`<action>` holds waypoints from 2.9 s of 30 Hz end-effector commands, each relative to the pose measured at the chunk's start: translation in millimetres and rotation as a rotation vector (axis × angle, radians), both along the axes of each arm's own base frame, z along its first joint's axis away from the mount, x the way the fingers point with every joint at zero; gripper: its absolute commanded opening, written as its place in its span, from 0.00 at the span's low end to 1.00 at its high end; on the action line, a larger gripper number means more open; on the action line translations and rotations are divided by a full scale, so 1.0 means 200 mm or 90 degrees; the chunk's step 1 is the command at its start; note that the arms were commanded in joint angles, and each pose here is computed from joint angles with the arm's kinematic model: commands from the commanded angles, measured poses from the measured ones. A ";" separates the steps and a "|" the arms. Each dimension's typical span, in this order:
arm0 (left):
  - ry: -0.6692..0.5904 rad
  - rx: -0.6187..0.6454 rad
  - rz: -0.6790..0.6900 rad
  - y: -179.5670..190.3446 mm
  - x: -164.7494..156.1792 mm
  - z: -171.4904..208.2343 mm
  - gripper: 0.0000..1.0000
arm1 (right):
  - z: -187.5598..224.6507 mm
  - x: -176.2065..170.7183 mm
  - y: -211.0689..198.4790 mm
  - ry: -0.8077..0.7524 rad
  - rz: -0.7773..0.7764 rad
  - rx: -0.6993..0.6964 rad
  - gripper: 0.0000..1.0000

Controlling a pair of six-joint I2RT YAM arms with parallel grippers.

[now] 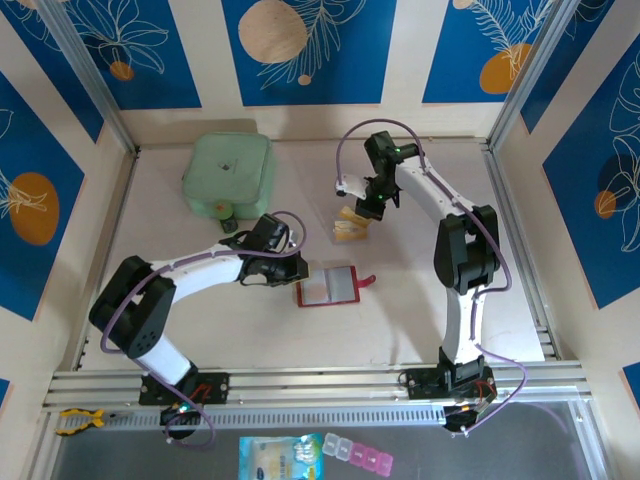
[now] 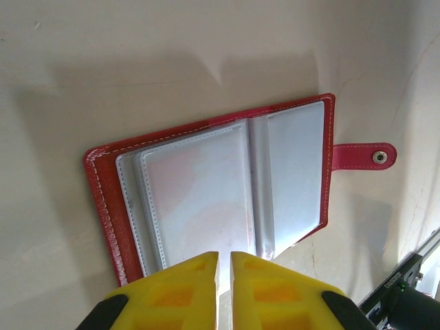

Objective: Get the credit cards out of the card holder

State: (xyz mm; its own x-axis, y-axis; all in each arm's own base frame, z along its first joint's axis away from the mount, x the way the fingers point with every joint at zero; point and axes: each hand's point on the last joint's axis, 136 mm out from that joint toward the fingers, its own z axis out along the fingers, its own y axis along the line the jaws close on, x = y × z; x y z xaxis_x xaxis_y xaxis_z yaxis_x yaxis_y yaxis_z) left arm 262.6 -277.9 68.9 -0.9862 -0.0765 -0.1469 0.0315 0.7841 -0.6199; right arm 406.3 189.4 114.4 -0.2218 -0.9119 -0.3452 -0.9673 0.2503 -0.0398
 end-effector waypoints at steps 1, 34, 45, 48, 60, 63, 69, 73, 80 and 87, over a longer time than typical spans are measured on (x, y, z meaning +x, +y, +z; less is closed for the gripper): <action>0.001 0.016 0.008 0.06 -0.01 0.00 0.13 | -0.04 -0.03 0.03 0.028 0.035 0.017 0.00; 0.003 0.010 0.000 0.04 0.00 -0.02 0.14 | 0.06 -0.07 0.13 0.031 -0.309 0.132 0.09; 0.014 0.028 0.001 0.08 -0.04 -0.11 0.13 | 0.03 -0.27 0.31 0.187 -0.587 0.288 0.05; 0.018 0.032 0.001 0.09 -0.05 -0.13 0.13 | 0.01 -0.36 0.35 0.240 -0.623 0.298 0.01; 0.037 0.040 0.005 0.10 -0.08 -0.21 0.12 | -0.09 -0.61 0.41 0.355 -0.669 0.294 0.00; 0.042 0.038 0.002 0.10 -0.09 -0.24 0.11 | -0.12 -0.65 0.42 0.359 -0.656 0.270 0.00; 0.048 0.053 0.008 0.11 -0.09 -0.26 0.10 | -0.16 -0.71 0.46 0.379 -0.648 0.225 0.07; 0.049 0.069 0.006 0.13 -0.09 -0.27 0.10 | -0.19 -0.75 0.50 0.403 -0.652 0.216 0.20; 0.047 0.076 0.006 0.14 -0.08 -0.27 0.10 | -0.26 -0.79 0.56 0.469 -0.660 0.215 0.27; 0.051 0.077 0.004 0.14 -0.09 -0.28 0.10 | -0.30 -0.81 0.61 0.505 -0.660 0.218 0.27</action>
